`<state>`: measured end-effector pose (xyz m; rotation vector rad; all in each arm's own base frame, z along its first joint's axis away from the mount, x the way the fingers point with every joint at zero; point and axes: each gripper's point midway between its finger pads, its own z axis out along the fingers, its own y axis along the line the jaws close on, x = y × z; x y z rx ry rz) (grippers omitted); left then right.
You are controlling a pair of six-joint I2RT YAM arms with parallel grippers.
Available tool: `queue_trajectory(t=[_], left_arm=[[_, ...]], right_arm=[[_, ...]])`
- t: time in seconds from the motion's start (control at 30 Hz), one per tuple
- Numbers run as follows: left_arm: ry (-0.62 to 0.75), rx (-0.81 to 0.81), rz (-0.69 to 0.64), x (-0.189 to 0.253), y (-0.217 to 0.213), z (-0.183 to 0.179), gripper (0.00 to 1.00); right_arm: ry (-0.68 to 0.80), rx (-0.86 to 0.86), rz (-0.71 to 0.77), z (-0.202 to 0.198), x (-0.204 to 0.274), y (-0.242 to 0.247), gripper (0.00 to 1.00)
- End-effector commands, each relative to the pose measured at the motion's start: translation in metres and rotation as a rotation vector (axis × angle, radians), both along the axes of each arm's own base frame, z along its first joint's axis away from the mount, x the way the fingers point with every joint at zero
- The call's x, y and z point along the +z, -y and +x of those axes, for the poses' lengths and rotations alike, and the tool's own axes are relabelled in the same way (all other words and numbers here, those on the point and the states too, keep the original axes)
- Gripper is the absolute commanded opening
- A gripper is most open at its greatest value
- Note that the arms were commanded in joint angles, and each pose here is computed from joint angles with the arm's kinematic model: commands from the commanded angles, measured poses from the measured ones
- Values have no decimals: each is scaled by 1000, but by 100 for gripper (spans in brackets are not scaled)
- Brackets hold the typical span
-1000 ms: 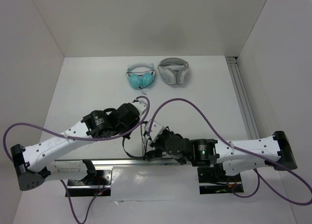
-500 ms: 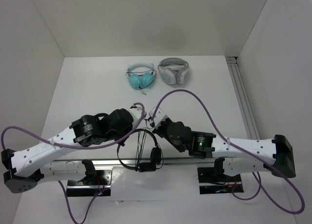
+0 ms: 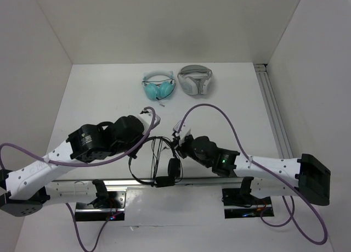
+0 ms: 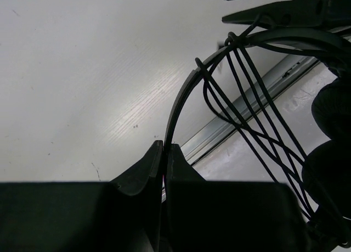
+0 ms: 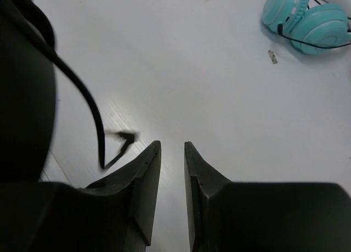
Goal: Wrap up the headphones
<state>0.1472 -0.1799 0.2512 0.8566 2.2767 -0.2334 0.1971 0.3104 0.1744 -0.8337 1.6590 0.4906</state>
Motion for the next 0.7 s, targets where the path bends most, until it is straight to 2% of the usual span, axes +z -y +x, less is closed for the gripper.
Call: queue_trajectory(t=[0.0,0.07,0.27,0.53,0.67], left_arm=[[52,35,-57,23,5,9,0],[71,43,-76,32,6,11,0],[106,9,-152,49,11,10,0],[110,2,-176,53,16,10,0],[107,9,-185,49,20,12,0]], right_arm=[[-34,86,179,-3,23,-9,32],[-83,191,203,-14,18,-12,39],[-168,321,308,-20,18,-10,44],[-117,300,428,-15,45,11,48],[-125,342,450,-18,51,17,52]])
